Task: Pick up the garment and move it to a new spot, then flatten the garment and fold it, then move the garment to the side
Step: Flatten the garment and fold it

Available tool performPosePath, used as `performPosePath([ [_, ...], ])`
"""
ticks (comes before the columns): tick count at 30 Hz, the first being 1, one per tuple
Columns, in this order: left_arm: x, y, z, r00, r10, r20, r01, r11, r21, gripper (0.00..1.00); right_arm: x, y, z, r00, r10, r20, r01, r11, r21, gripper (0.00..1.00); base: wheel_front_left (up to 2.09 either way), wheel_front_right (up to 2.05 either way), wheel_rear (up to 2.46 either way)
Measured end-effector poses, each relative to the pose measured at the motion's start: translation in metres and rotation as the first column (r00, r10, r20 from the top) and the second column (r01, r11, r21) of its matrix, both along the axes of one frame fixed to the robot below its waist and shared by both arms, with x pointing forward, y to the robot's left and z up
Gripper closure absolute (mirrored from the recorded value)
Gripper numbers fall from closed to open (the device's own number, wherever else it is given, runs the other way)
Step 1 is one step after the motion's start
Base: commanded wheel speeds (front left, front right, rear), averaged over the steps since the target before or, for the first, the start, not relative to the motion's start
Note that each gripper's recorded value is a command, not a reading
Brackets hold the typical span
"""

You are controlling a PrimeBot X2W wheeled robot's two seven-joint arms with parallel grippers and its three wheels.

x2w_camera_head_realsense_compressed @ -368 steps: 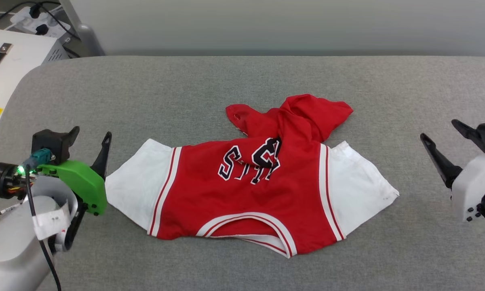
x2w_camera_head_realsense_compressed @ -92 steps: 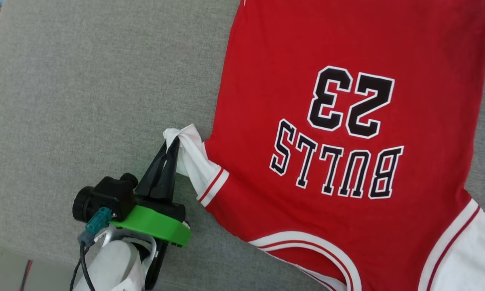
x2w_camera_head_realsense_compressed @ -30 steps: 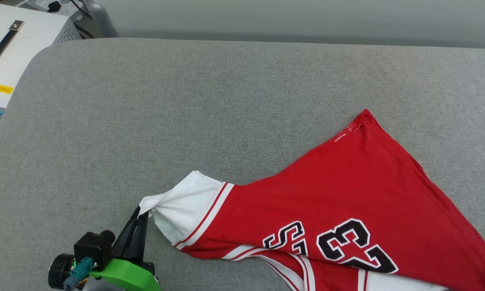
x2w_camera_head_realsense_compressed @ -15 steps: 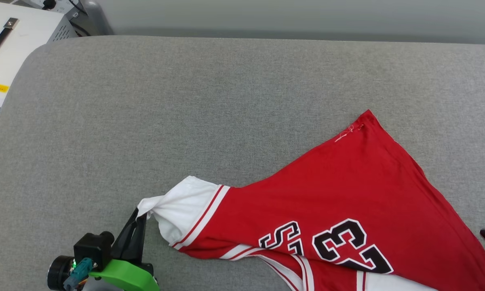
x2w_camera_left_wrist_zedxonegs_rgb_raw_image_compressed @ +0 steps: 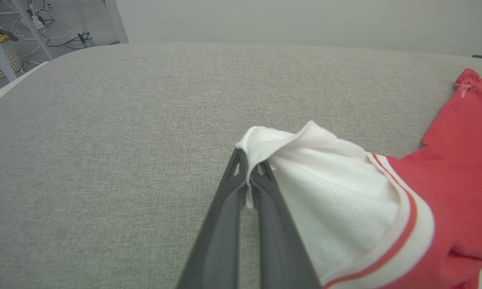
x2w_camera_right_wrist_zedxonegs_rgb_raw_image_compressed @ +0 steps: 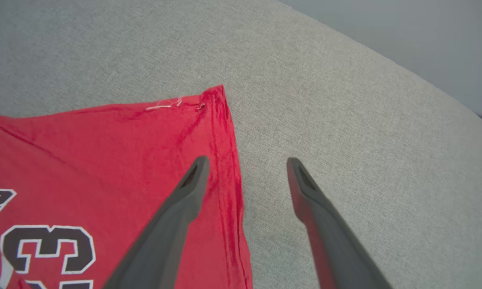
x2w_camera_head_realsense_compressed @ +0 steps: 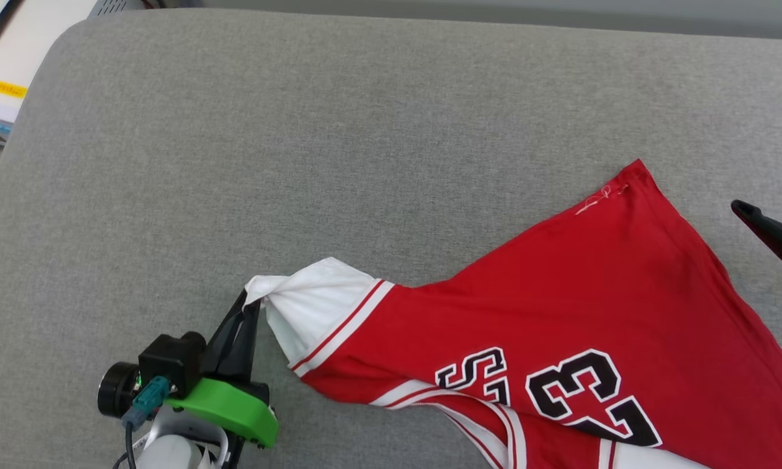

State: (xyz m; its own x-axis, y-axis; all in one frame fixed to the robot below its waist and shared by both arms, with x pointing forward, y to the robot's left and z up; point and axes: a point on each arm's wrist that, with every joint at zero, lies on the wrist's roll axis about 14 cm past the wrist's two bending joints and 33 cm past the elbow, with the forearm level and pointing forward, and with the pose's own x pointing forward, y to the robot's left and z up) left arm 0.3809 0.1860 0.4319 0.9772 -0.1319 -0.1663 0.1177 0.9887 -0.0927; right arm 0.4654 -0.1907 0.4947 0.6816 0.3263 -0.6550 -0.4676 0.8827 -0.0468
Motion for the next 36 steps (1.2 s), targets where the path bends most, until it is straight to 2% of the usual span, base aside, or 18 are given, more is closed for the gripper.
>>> performPosePath([
  [4, 0.005, 0.003, 0.000, 1.000, 0.015, 0.004, -0.015, 1.000, 0.000, 1.00, 0.019, 0.021, -0.018, 0.994, 0.067, -0.084, -0.073, 0.996, -0.060, 0.00, 0.00, 0.00, 0.00],
  [13, 0.007, 0.009, -0.006, 0.999, 0.046, -0.012, -0.046, 0.999, 0.001, 1.00, 0.046, 0.043, -0.082, 0.961, 0.107, -0.255, -0.152, 0.975, -0.163, 0.00, 0.00, 0.00, 0.00],
  [20, 0.008, 0.010, -0.012, 0.998, 0.056, -0.026, -0.056, 0.998, 0.003, 1.00, 0.050, 0.049, -0.129, 0.936, 0.094, -0.338, -0.154, 0.976, -0.157, 0.00, 0.00, 0.00, 0.00],
  [26, 0.009, 0.012, -0.013, 0.998, 0.061, -0.029, -0.061, 0.998, 0.007, 1.00, 0.045, 0.049, -0.141, 0.924, 0.114, -0.365, -0.184, 0.969, -0.165, 0.00, 0.00, 0.00, 0.00],
  [27, 0.009, 0.012, -0.013, 0.998, 0.061, -0.028, -0.061, 0.998, 0.005, 1.00, 0.045, 0.049, -0.140, 0.926, 0.116, -0.360, -0.185, 0.969, -0.163, 0.65, 0.00, 0.00, 0.00],
  [28, 0.009, 0.011, -0.013, 0.998, 0.061, -0.027, -0.060, 0.998, 0.004, 1.00, 0.045, 0.049, -0.139, 0.929, 0.117, -0.352, -0.180, 0.972, -0.154, 1.00, 0.00, 0.00, 0.00],
  [32, 0.010, 0.009, -0.011, 0.998, 0.054, -0.020, -0.054, 0.999, 0.001, 1.00, 0.044, 0.055, -0.132, 0.942, 0.129, -0.309, -0.164, 0.982, -0.090, 1.00, 0.00, 0.00, 0.00],
  [36, 0.009, 0.008, -0.003, 0.999, 0.051, 0.002, -0.051, 0.999, 0.000, 1.00, 0.047, 0.063, -0.112, 0.967, 0.147, -0.210, -0.156, 0.987, -0.027, 1.00, 0.00, 0.00, 0.00],
])
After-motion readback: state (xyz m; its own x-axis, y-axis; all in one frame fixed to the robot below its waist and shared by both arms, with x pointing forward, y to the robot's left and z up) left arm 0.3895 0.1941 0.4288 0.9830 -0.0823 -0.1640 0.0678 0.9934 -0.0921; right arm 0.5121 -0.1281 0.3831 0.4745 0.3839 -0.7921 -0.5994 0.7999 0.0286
